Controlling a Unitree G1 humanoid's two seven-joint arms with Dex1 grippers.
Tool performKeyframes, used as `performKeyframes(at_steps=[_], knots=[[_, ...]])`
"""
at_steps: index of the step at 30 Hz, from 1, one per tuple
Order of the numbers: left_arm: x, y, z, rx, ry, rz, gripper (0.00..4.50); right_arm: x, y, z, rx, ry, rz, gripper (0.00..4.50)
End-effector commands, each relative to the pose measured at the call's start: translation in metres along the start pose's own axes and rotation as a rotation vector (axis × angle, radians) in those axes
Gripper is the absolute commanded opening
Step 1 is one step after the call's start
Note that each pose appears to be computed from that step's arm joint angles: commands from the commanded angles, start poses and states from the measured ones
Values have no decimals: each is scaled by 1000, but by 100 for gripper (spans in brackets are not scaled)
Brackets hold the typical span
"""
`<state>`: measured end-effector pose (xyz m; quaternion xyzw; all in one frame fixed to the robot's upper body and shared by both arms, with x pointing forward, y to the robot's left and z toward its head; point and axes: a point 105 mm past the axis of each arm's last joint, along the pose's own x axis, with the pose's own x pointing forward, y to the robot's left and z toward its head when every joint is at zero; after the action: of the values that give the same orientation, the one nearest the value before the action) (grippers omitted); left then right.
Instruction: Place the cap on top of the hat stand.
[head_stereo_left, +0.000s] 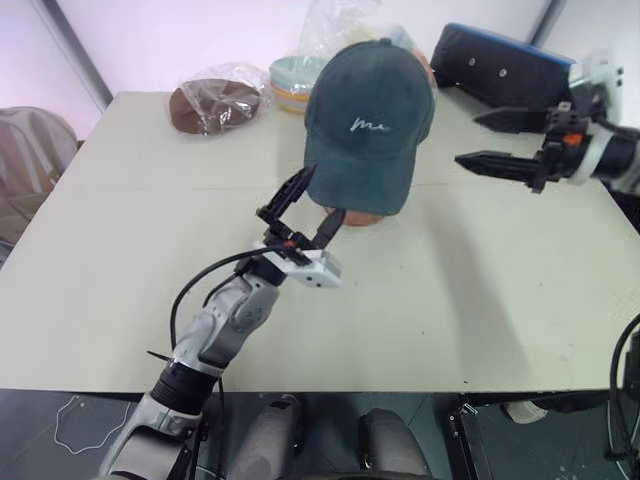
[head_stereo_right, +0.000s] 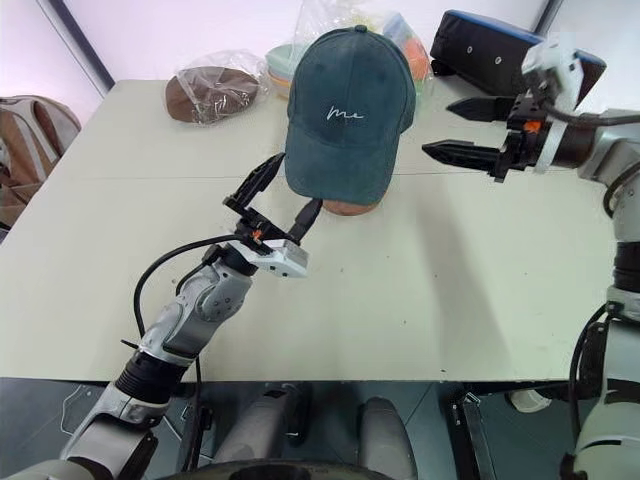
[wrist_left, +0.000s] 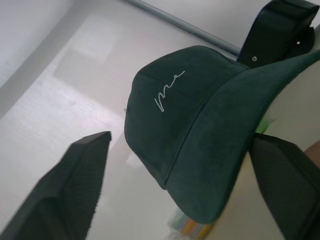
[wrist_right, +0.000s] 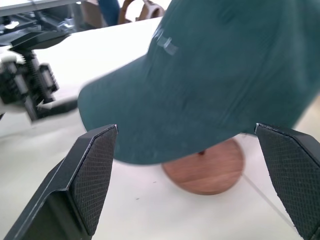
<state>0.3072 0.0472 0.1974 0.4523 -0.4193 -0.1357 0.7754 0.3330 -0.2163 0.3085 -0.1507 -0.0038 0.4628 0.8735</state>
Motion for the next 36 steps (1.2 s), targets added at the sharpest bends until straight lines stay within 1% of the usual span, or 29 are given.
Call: performKeyframes(at_steps=[1,4,10,15,17,20,22,23,25,28,30,32,36], knots=[[-2,6,6,-31,-20,21,447,-14,-1,23,-76,-20,-19,450],[-9,5,6,-61,-17,4,447,-15,-1,22,-85,-8,-18,450],[-32,-2,13,-232,-10,-81,447,-16,-2,19,-85,5,-20,450],[-49,12,11,-379,45,-120,447,-13,-2,15,-80,9,-19,450],[-53,29,7,-451,79,-106,447,-13,-2,14,-78,10,-18,450],[-57,50,-6,-549,147,-104,447,-13,-3,13,-76,11,-19,450],[-57,75,-30,-653,228,-103,447,-13,-3,12,-76,14,-20,450],[-57,86,-40,-692,258,-132,447,-13,-4,12,-76,16,-20,450],[-56,104,-54,-748,305,-179,447,-12,-4,11,-77,17,-19,450],[-57,132,-72,-767,373,-253,447,-9,-3,8,-80,21,-16,450],[-58,143,-79,-767,395,-292,447,-7,-3,7,-80,19,-11,450],[-59,152,-84,-838,426,-338,447,-4,-1,6,-82,15,-5,450],[-57,161,-77,-892,392,-426,447,1,1,6,-82,-1,8,450]])
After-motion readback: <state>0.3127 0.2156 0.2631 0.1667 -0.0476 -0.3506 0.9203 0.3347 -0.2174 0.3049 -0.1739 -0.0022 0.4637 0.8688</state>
